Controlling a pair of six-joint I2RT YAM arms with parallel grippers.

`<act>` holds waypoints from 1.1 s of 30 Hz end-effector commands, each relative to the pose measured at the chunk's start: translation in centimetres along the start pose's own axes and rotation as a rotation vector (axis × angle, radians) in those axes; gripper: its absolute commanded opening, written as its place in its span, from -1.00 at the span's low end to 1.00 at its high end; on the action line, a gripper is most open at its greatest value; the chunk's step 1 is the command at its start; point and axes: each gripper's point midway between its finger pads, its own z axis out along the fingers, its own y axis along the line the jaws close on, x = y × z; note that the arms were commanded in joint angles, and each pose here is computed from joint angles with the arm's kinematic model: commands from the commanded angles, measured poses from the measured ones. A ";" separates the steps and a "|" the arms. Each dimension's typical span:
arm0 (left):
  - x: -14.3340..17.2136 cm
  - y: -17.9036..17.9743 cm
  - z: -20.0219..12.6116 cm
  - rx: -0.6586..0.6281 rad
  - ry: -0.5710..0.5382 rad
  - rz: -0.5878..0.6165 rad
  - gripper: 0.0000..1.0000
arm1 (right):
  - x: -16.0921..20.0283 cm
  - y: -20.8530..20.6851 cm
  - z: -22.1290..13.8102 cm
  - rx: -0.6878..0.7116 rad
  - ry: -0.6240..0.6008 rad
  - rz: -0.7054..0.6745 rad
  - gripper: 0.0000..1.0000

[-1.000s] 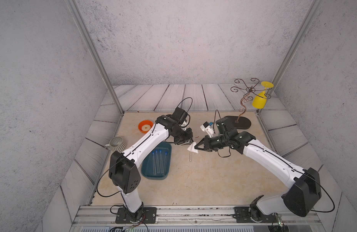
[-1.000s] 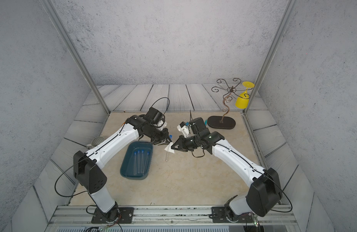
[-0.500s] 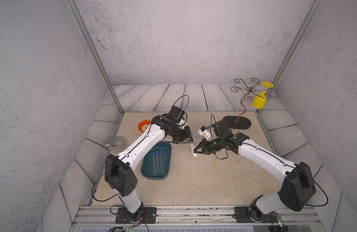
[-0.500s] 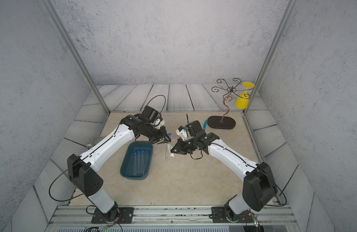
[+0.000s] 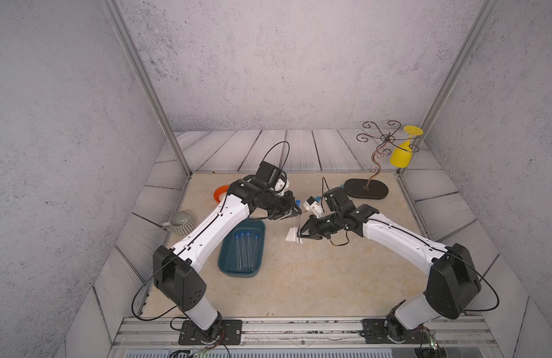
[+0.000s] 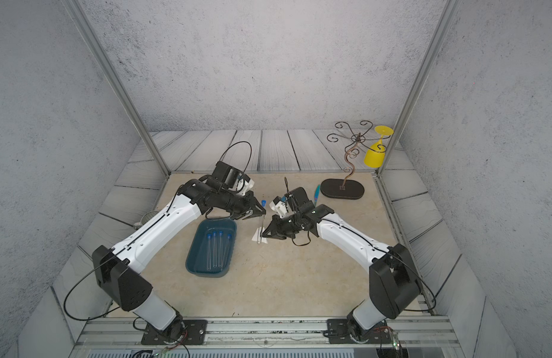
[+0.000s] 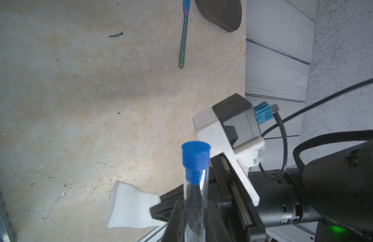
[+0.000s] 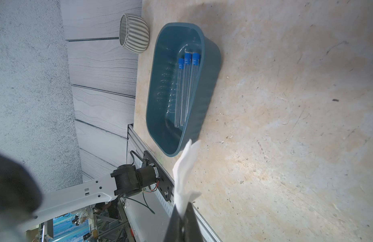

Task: Wipe the exteriors of test tubes
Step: Wipe the dirt from the test tube.

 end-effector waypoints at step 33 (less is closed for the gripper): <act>-0.2 1.7 -0.1 -0.050 0.005 0.058 -0.72 | 1.2 7.2 -3.3 -0.186 -0.019 -0.092 -0.89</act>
